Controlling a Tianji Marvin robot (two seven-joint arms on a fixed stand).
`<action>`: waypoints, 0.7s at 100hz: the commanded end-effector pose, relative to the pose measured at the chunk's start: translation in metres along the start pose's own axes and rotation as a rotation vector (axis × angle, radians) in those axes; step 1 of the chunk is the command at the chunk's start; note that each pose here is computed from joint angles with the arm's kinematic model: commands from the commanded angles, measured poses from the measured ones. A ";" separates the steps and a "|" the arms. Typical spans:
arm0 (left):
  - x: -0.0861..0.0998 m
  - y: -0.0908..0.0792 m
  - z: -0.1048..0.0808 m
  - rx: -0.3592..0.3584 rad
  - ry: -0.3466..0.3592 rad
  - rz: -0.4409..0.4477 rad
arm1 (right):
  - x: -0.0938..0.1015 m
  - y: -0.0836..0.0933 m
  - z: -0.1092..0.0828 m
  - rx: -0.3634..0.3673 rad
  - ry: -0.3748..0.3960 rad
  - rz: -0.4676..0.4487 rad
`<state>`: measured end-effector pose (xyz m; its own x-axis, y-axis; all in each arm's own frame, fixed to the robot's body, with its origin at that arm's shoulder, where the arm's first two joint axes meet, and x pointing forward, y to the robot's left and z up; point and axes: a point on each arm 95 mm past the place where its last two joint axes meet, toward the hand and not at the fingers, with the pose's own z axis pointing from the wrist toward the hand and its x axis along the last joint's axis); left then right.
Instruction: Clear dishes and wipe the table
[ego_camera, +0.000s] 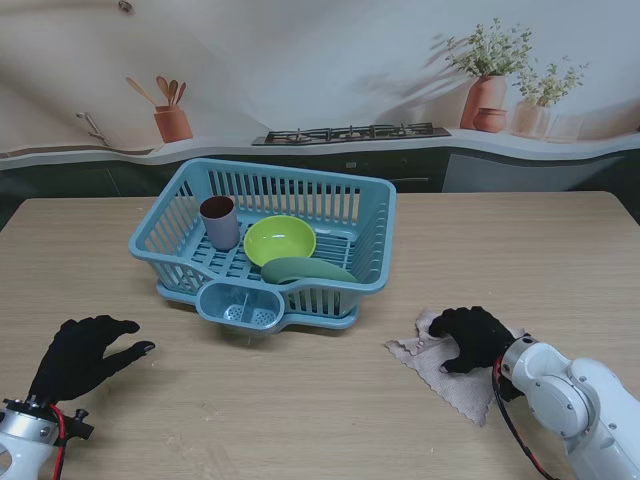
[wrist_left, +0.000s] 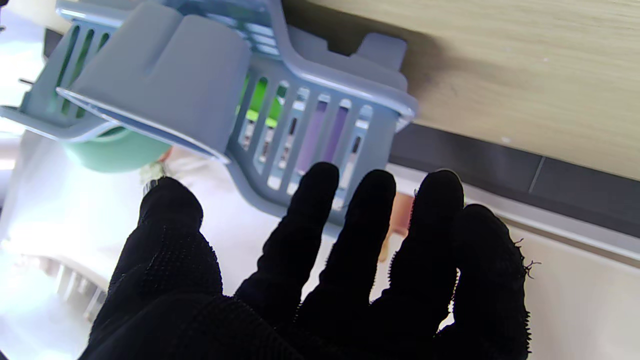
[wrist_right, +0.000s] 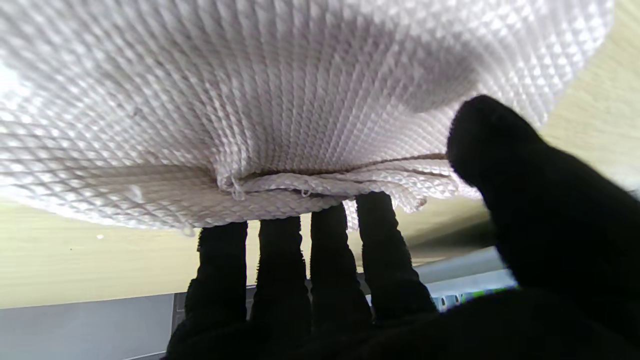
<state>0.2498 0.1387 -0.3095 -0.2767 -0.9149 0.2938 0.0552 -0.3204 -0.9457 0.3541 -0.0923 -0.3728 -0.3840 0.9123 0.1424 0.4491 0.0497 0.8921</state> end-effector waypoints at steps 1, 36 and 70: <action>0.001 0.003 -0.002 -0.012 -0.004 -0.007 | -0.003 -0.058 -0.005 0.184 -0.028 0.041; 0.001 0.003 -0.002 -0.012 -0.008 -0.011 | 0.001 -0.081 0.021 0.190 -0.071 -0.075; 0.000 0.003 -0.002 -0.011 -0.006 -0.010 | -0.002 -0.066 0.061 0.054 -0.139 -0.104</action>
<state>0.2494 0.1393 -0.3114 -0.2719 -0.9148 0.2985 0.0524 -0.3238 -0.9447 0.4060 -0.0534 -0.3978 -0.3580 0.9337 -0.0073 0.2693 0.1108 0.9567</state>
